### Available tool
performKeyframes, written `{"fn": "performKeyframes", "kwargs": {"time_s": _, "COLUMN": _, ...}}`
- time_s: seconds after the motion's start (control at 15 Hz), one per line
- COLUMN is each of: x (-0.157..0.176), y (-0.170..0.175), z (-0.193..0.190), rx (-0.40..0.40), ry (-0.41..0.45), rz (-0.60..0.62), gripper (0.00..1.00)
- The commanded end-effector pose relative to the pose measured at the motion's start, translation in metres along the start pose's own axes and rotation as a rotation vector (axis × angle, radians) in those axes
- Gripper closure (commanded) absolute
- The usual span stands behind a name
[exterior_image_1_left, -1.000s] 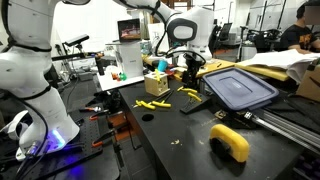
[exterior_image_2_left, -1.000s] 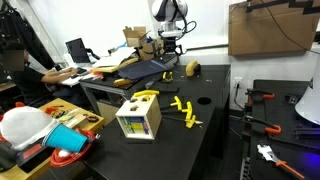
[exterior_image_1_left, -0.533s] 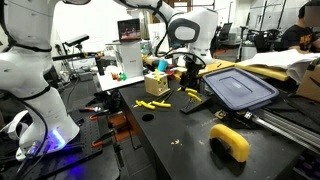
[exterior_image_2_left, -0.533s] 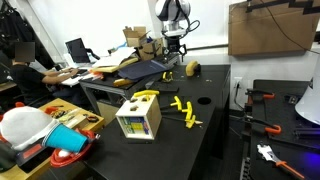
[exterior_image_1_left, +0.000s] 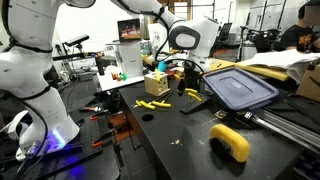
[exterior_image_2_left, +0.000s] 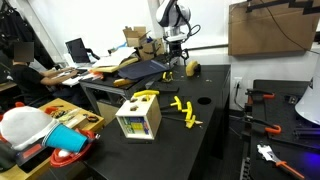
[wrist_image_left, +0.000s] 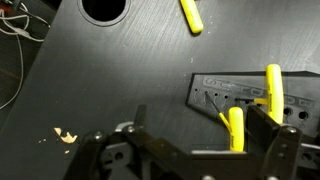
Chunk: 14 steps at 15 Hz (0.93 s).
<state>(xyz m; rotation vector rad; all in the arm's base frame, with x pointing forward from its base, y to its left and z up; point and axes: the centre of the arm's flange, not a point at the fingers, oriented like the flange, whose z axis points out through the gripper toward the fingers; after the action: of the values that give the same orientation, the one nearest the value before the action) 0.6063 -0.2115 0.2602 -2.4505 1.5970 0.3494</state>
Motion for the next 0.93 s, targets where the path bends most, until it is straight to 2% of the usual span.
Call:
{"fn": "performKeyframes", "kwargs": {"time_s": 0.0, "x": -0.003, "y": -0.005, "z": 0.002, "rx": 0.0, "ry": 0.005, "rz": -0.016, "gripper": 0.0}}
{"fn": "performKeyframes", "kwargs": {"time_s": 0.33, "x": -0.005, "y": -0.013, "z": -0.003, "rx": 0.032, "ry": 0.051, "rz": -0.035, "gripper": 0.0}}
{"fn": "performKeyframes", "kwargs": {"time_s": 0.87, "x": 0.018, "y": -0.026, "z": 0.006, "rx": 0.033, "ry": 0.133, "rz": -0.04, "gripper": 0.0}}
